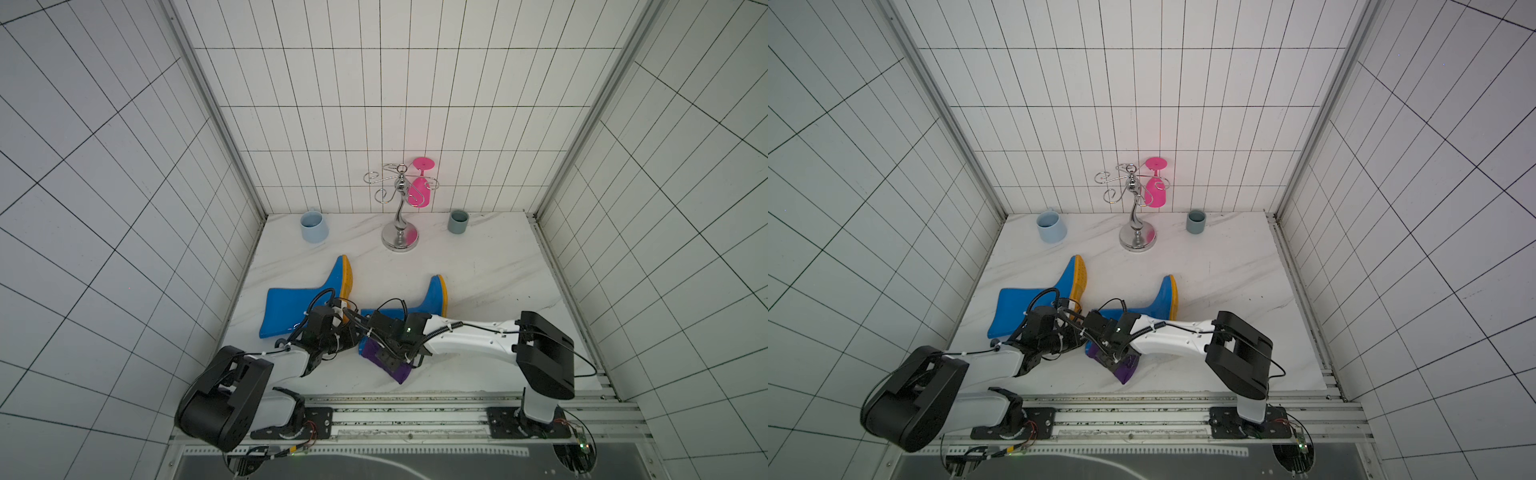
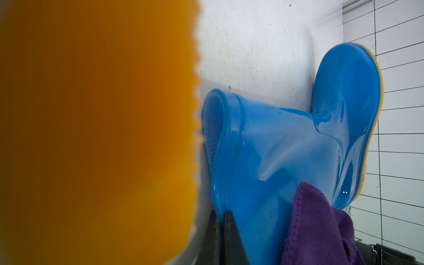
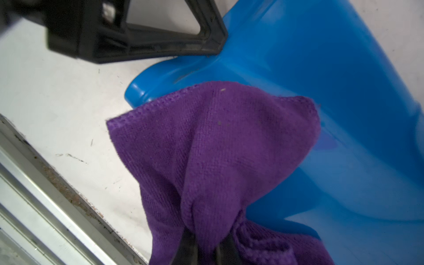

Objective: Wipe the rubber boots with a cloth
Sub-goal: Wipe the dirt off the rubber boot.

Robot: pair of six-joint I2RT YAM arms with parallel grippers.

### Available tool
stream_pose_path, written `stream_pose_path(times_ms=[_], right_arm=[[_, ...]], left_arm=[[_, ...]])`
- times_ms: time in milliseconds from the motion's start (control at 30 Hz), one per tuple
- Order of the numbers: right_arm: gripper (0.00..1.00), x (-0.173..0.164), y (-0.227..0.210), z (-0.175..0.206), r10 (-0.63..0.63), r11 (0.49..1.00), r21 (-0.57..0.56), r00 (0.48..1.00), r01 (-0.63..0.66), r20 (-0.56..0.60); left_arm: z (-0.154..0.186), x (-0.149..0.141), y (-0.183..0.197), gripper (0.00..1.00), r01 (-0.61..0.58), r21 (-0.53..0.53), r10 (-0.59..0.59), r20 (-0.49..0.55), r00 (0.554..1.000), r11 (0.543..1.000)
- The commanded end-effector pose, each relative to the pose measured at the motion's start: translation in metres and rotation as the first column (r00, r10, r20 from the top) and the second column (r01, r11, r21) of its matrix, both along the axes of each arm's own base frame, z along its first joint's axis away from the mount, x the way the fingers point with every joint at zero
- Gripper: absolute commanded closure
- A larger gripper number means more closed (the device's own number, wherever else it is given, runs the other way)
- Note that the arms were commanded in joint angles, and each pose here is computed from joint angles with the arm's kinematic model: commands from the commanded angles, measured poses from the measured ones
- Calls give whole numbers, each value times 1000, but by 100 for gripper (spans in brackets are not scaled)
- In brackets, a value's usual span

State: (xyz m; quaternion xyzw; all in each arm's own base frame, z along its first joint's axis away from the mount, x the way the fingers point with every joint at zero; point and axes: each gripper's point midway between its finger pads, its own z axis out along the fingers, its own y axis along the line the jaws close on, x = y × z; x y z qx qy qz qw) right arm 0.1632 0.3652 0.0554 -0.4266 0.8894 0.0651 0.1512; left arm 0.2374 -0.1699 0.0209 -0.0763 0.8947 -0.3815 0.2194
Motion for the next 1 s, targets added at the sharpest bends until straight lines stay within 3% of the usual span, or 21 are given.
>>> stream_pose_path(times_ms=[0,467,733,967], right_arm=[[100,12,7,20,-15,999,43,999,14,32],[100,12,-86,10,-181,982,-42,983,182,25],[100,9,-147,0,-303,944,-137,953,301,12],[100,11,-171,10,-383,918,-104,923,383,26]], left_arm=[[-20,-23,3,100,20,18,-18,-105,994,1000],[-20,-23,3,100,21,16,-19,-104,994,1000],[-20,-23,3,100,21,14,-19,-106,994,1000],[-20,-23,3,100,23,13,-21,-106,994,1000]])
